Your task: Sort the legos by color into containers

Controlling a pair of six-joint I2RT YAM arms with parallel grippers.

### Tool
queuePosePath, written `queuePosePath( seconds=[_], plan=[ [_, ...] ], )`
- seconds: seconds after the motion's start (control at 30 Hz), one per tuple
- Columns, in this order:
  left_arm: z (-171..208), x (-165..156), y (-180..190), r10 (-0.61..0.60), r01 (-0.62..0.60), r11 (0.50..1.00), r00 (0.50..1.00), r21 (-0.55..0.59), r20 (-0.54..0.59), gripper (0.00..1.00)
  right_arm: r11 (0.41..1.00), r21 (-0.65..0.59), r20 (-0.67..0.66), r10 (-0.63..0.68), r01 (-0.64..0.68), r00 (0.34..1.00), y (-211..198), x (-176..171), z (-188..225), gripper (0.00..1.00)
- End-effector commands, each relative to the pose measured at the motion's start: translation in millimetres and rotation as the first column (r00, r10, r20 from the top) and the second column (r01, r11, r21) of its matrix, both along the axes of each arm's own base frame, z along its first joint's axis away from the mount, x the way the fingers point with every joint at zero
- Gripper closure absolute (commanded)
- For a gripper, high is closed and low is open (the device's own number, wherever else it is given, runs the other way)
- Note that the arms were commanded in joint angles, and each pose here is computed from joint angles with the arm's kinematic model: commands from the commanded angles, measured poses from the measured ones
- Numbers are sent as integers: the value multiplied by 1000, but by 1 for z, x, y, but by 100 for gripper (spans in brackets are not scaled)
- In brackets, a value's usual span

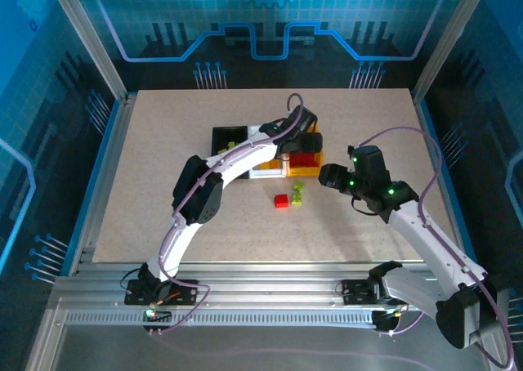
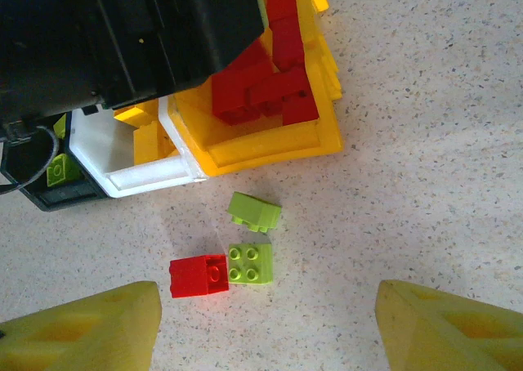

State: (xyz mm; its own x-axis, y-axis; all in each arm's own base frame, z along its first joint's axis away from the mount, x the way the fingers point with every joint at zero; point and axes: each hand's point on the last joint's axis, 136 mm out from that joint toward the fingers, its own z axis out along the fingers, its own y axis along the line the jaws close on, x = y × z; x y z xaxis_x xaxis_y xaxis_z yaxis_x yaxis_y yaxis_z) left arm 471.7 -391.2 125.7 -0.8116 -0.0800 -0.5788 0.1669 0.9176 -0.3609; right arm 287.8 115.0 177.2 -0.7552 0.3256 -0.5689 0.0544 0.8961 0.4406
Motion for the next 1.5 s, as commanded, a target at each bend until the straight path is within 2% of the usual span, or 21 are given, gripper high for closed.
queuePosePath(
  seconds=[0.0, 0.1, 0.23, 0.37, 0.47, 0.7, 0.93, 1.1, 1.17, 1.27, 1.37, 1.47],
  plan=[
    [60, -21, -2, -35, 41, 994, 997, -98, 62, 24, 1000, 0, -5, -27, 27, 1000, -8, -3, 1, 28],
    [68, -52, 7, -55, 62, 991, 997, -118, 63, 16, 999, -1, -9, -32, 32, 999, -9, -3, -2, 28],
    [49, -99, 32, -71, 72, 992, 997, -102, 11, 1, 999, 5, -15, -39, 39, 999, -10, -3, -7, 28],
    [13, -140, 61, -68, 62, 995, 994, -77, -85, 1, 999, 12, -24, -42, 42, 999, -10, -3, -13, 27],
    [-21, -159, 78, -58, 55, 998, 987, -28, -149, 1, 999, 19, -28, -46, 47, 999, -10, -3, -16, 27],
    [-66, -156, 79, -53, 60, 998, 981, 33, -188, 12, 999, 29, -27, -46, 46, 999, -9, -3, -16, 27],
    [-85, -146, 80, -27, 46, 995, 981, 92, -190, 30, 999, 22, -18, -45, 46, 999, -11, -6, -12, 27],
    [-98, -150, 82, -23, 48, 993, 975, 109, -220, 35, 999, 22, -17, -45, 46, 999, -11, -7, -12, 27],
    [-101, -152, 84, -20, 47, 993, 973, 112, -229, 33, 999, 24, -17, -45, 45, 999, -11, -6, -12, 27],
    [-101, -155, 87, -15, 42, 993, 973, 114, -229, 18, 999, 29, -16, -43, 44, 999, -10, -5, -12, 27],
    [-100, -155, 85, -19, 44, 994, 973, 103, -231, 17, 999, 30, -21, -44, 45, 999, -10, -6, -14, 27],
    [-102, -156, 81, -27, 52, 993, 972, 103, -232, 21, 998, 32, -23, -45, 46, 999, -10, -6, -15, 27]
  ],
)
